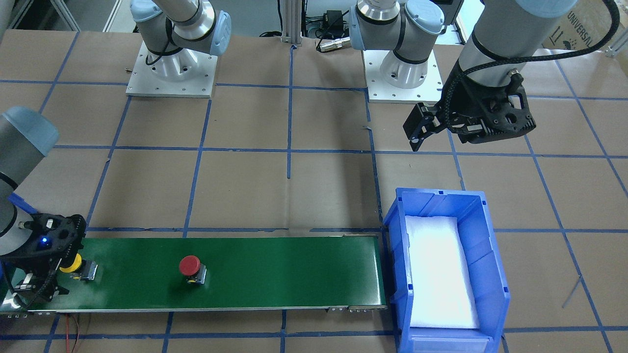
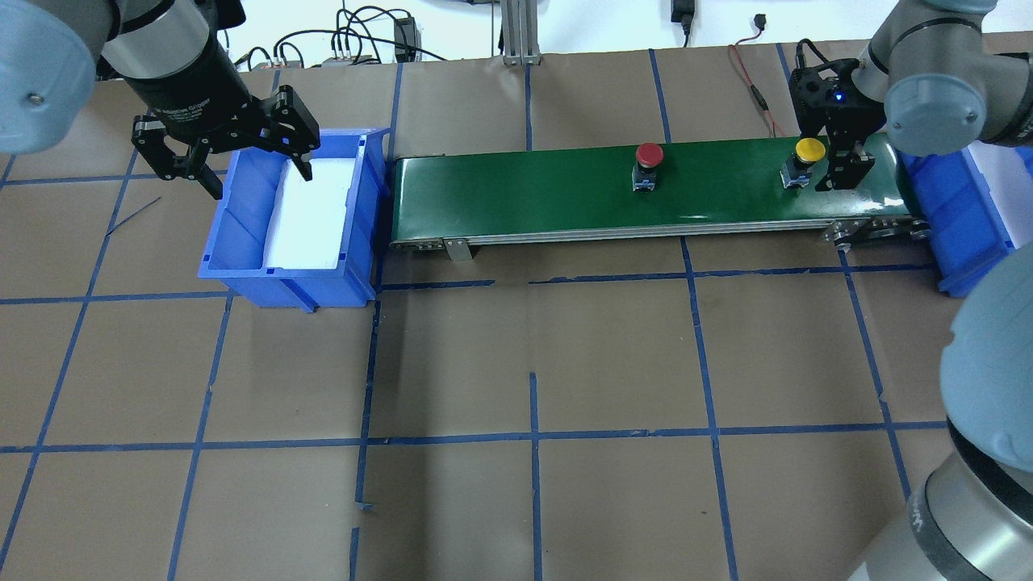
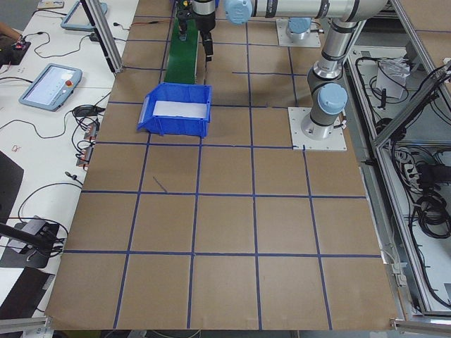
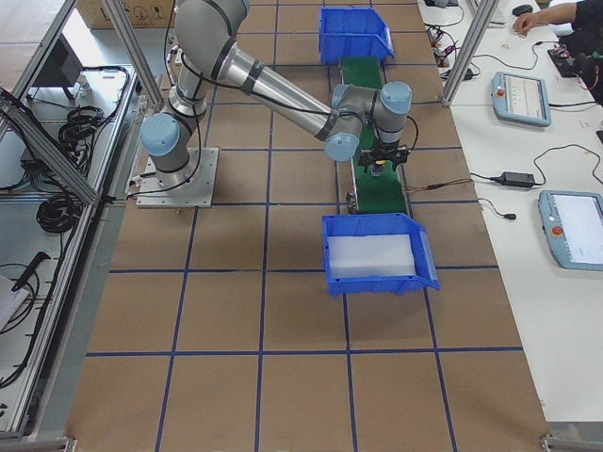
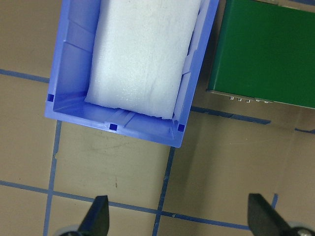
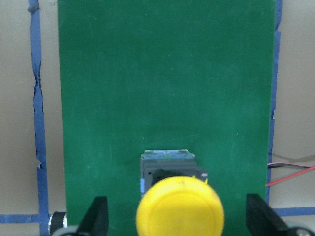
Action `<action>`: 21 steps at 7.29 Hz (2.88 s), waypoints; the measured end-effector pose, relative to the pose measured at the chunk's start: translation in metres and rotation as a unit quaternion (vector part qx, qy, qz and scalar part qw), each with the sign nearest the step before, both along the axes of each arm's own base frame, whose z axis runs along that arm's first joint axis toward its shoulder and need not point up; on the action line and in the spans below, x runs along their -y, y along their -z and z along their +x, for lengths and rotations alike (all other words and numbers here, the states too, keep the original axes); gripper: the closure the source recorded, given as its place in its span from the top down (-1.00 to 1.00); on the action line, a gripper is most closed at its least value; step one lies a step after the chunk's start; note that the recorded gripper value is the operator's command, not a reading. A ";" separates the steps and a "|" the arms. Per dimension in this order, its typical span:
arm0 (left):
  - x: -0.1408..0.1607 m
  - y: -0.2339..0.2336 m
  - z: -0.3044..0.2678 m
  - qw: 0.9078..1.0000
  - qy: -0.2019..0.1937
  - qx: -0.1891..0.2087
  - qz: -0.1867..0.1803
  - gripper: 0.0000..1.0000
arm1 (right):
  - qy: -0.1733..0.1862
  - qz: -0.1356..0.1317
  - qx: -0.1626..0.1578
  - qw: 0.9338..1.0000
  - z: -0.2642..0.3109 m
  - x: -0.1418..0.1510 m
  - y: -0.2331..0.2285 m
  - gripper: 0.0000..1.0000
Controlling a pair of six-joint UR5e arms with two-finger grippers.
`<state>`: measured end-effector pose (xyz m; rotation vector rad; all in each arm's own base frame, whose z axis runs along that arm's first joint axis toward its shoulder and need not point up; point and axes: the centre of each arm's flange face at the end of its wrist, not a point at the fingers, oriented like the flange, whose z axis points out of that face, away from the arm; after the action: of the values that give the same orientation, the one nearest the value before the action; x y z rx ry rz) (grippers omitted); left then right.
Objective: Transport two buttons from left to right
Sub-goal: 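Close the right gripper on the yellow button at the belt end, then lift the yellow button and carry it into the far blue bin, then release the yellow button in the bin and raise the right gripper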
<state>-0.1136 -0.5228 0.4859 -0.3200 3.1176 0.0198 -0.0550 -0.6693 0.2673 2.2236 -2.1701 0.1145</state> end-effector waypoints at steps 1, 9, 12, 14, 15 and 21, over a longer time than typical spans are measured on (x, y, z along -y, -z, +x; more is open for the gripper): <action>0.000 0.000 0.000 1.000 0.000 0.000 0.000 1.00 | 0.000 0.000 0.001 1.000 0.000 0.000 0.001 0.91; 0.000 0.000 0.000 1.000 0.000 -0.001 -0.001 1.00 | -0.005 -0.013 -0.036 0.999 -0.009 0.005 -0.019 -0.86; 0.000 0.001 0.000 1.000 0.000 -0.001 0.001 1.00 | -0.034 -0.069 -0.064 0.995 -0.063 0.014 -0.094 -0.86; 0.000 0.000 0.000 1.000 0.000 0.000 0.000 1.00 | -0.053 -0.079 -0.065 0.993 -0.171 0.000 -0.098 -0.86; 0.000 0.000 0.000 1.000 0.000 0.000 0.000 1.00 | -0.059 -0.077 -0.049 0.994 -0.226 -0.013 -0.077 -0.86; 0.000 0.000 0.000 1.000 0.000 0.000 0.000 1.00 | -0.048 -0.037 -0.003 0.998 -0.304 -0.047 0.034 0.98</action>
<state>-0.1136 -0.5226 0.4855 -0.3199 3.1172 0.0209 -0.3587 -0.6221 0.2336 2.2846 -2.0204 0.1858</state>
